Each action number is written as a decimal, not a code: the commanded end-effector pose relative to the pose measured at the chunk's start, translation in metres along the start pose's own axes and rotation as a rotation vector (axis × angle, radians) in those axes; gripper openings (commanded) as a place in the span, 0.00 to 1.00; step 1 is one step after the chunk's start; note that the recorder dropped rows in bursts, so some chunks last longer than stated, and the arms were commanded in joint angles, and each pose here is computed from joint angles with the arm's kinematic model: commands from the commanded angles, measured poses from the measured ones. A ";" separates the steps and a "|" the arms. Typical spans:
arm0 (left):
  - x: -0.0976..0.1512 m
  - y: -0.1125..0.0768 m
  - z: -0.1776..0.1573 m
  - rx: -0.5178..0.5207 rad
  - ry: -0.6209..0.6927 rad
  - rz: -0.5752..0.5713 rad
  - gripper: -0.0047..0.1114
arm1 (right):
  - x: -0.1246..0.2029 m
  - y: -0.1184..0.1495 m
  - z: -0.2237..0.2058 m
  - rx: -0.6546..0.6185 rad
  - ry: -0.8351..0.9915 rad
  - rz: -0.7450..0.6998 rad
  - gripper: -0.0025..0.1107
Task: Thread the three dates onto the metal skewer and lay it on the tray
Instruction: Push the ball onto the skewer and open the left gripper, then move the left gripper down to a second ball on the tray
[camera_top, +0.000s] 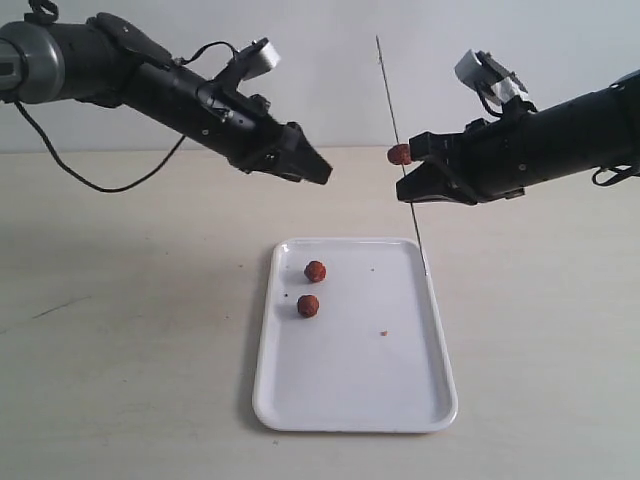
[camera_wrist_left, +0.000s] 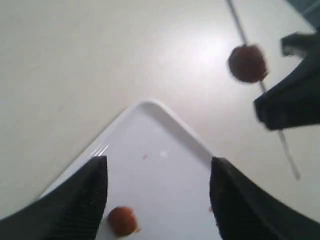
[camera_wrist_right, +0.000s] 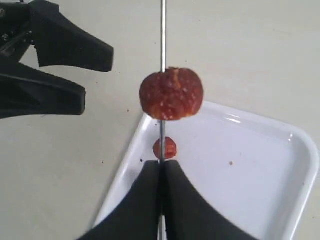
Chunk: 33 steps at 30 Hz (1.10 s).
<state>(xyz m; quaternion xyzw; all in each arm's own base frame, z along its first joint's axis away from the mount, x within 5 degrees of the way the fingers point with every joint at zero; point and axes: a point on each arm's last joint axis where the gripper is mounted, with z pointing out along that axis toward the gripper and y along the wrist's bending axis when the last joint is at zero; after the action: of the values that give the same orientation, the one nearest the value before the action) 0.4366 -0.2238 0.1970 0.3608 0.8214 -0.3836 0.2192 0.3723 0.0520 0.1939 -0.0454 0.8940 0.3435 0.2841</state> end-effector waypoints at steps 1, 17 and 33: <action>0.001 -0.011 -0.019 -0.107 0.153 0.131 0.55 | 0.000 0.000 -0.003 0.008 0.020 -0.033 0.02; 0.010 -0.047 0.020 -0.261 0.629 0.991 0.55 | 0.010 -0.007 -0.004 0.077 0.142 -0.165 0.02; 0.023 -0.042 0.061 -0.114 0.587 1.257 0.55 | 0.012 -0.009 -0.004 0.093 0.159 -0.190 0.02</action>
<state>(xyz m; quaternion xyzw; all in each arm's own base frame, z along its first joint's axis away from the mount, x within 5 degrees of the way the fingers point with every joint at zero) 0.3949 -0.2779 0.1682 0.8454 0.5012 -0.0231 0.1830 0.3623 0.0455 0.1817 -0.1405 0.9213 0.2717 0.2403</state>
